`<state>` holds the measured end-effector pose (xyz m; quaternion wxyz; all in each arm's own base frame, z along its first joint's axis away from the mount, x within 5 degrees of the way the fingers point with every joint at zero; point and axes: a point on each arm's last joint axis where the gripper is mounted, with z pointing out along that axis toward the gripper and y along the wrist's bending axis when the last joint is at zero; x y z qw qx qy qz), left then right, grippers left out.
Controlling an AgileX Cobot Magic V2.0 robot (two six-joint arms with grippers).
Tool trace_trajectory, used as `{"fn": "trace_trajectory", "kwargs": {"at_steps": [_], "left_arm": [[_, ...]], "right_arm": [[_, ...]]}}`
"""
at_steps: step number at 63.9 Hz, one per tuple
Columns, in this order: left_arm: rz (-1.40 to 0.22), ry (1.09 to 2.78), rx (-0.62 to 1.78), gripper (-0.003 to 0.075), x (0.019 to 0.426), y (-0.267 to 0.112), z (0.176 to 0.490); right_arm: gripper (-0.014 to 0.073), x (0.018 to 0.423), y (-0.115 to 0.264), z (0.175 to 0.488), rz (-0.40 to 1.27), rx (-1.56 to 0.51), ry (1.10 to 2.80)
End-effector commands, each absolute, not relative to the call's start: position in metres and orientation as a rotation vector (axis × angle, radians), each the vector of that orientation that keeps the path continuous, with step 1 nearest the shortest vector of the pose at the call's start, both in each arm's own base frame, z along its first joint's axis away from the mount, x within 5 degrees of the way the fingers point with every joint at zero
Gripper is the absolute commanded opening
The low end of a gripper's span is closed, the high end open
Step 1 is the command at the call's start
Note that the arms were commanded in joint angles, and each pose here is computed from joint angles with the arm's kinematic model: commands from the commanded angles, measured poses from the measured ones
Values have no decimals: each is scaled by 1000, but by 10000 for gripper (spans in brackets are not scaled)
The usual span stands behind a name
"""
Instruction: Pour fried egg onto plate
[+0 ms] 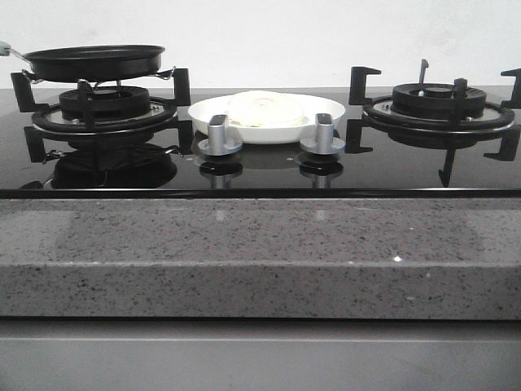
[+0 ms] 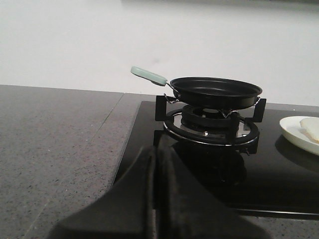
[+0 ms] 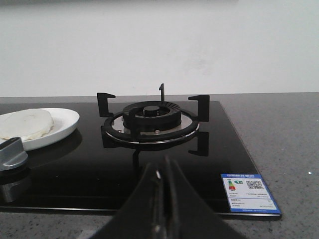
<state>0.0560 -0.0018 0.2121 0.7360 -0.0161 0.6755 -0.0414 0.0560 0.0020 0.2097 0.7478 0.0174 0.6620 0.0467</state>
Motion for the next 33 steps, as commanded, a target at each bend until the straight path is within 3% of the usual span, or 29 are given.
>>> {"fn": "trace_trajectory", "kwargs": {"at_steps": [1, 33], "left_arm": [[-94, 1397, -37, -20, 54, -2, 218], [-94, 1397, -37, -20, 54, -2, 218]], "right_arm": [[-68, 53, 2, 220, 90, 25, 1337], [-68, 53, 0, 220, 62, 47, 1336]]}}
